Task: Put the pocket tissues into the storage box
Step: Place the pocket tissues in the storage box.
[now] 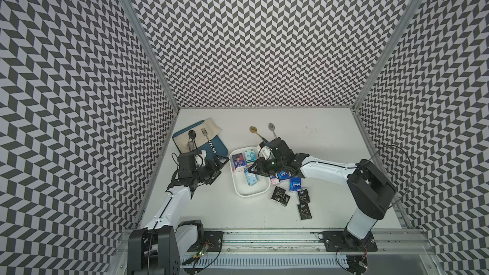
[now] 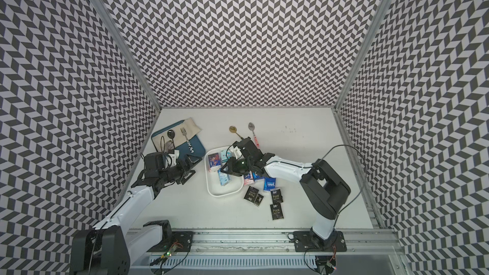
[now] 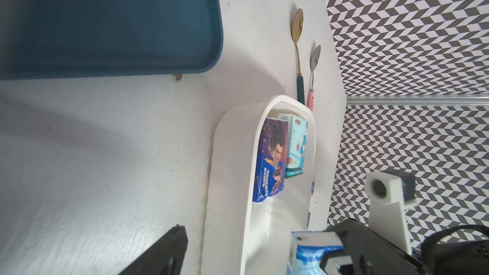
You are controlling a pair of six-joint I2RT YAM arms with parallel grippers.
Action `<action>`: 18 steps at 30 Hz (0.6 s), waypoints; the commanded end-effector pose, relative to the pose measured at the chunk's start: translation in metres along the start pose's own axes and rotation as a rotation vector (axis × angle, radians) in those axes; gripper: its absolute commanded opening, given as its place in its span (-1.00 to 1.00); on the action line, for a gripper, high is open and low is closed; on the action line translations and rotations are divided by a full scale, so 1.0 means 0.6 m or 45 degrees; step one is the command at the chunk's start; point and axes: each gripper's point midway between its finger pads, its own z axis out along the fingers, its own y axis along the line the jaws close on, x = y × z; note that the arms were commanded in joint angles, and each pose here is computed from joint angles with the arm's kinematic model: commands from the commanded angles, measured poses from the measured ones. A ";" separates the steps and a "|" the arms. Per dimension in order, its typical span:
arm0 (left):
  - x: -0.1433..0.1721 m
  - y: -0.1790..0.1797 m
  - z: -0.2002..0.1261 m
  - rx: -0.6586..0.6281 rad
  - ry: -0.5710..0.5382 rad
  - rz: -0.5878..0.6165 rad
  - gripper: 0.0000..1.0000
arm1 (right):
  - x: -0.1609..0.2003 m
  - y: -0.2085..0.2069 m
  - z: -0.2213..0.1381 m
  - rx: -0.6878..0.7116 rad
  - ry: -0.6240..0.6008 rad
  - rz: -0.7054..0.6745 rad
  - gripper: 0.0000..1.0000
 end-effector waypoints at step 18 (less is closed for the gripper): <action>-0.037 -0.028 -0.011 -0.011 -0.080 0.122 1.00 | -0.026 -0.018 0.096 -0.036 -0.005 0.181 -0.38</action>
